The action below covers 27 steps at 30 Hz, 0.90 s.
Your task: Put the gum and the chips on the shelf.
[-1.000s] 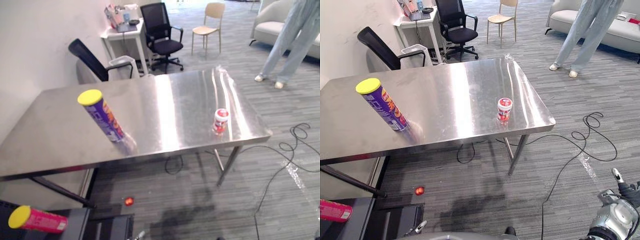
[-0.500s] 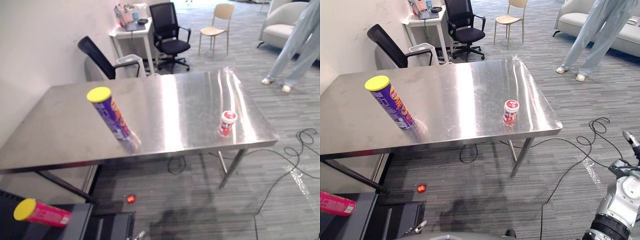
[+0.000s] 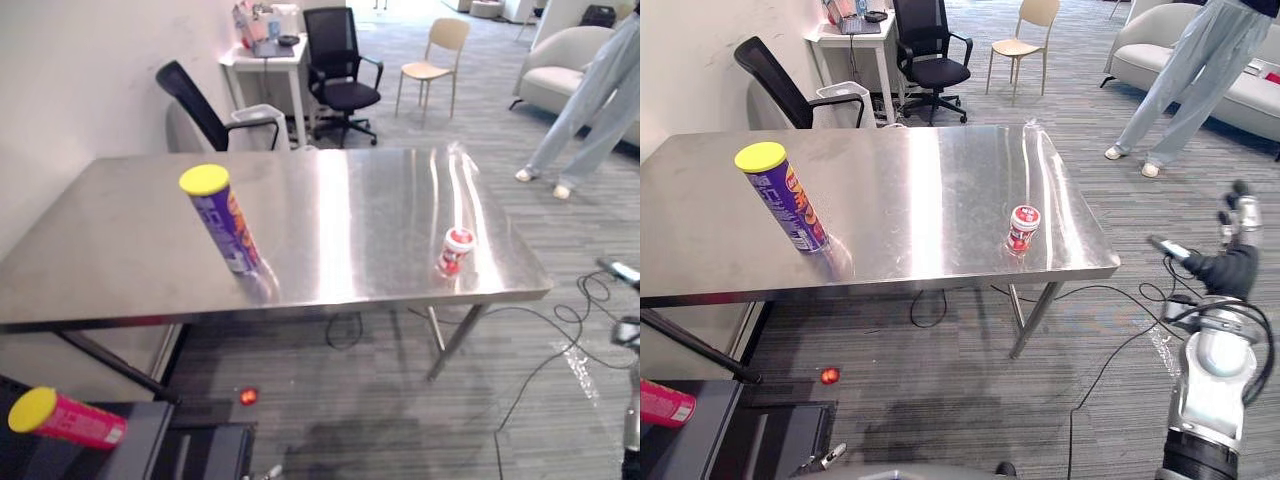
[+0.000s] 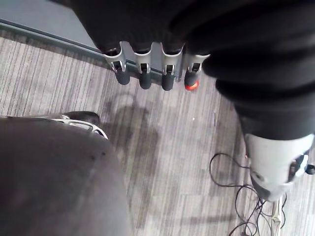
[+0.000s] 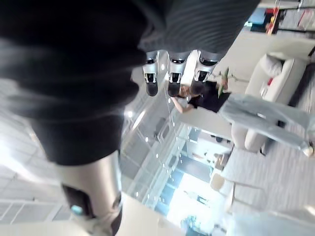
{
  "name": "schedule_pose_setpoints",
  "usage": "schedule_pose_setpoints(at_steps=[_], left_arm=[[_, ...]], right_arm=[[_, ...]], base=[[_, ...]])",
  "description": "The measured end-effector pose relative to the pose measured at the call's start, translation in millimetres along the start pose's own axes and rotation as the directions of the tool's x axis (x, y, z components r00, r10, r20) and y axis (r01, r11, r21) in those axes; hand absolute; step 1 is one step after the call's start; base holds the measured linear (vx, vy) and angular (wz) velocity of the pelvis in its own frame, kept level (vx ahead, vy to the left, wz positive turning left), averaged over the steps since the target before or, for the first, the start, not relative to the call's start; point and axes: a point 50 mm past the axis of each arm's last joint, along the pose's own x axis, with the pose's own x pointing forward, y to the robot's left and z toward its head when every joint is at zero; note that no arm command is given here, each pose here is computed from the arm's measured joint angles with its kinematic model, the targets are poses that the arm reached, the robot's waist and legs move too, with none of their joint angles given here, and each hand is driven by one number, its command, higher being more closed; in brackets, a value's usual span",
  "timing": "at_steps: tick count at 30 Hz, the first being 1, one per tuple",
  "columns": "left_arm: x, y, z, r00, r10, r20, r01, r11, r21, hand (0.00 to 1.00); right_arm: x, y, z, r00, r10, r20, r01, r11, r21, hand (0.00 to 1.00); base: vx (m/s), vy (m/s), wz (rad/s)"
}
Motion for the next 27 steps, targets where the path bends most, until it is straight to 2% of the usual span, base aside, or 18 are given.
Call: schedule_pose_setpoints(at_steps=[3, 9, 27], left_arm=[[0, 0, 0, 1.000, -0.003, 0.001, 0.003, 1.000, 0.006, 0.00], [0, -1, 0, 1.000, -0.010, 0.005, 0.010, 1.000, 0.008, 0.00], [1, -2, 8, 0.999, 0.003, 0.035, -0.003, 1.000, 0.011, 0.00]], right_arm=[[-2, 17, -1, 0.995, 0.098, -0.003, -0.098, 0.995, 0.017, 0.00], [-6, 30, -3, 0.986, 0.166, -0.014, -0.165, 0.985, 0.046, 0.00], [7, 59, -22, 0.987, 0.137, -0.088, -0.122, 0.980, 0.157, 0.00]], base=[[-0.01, -0.004, 0.01], [-0.01, -0.011, 0.06], [0.00, 0.000, 0.01]])
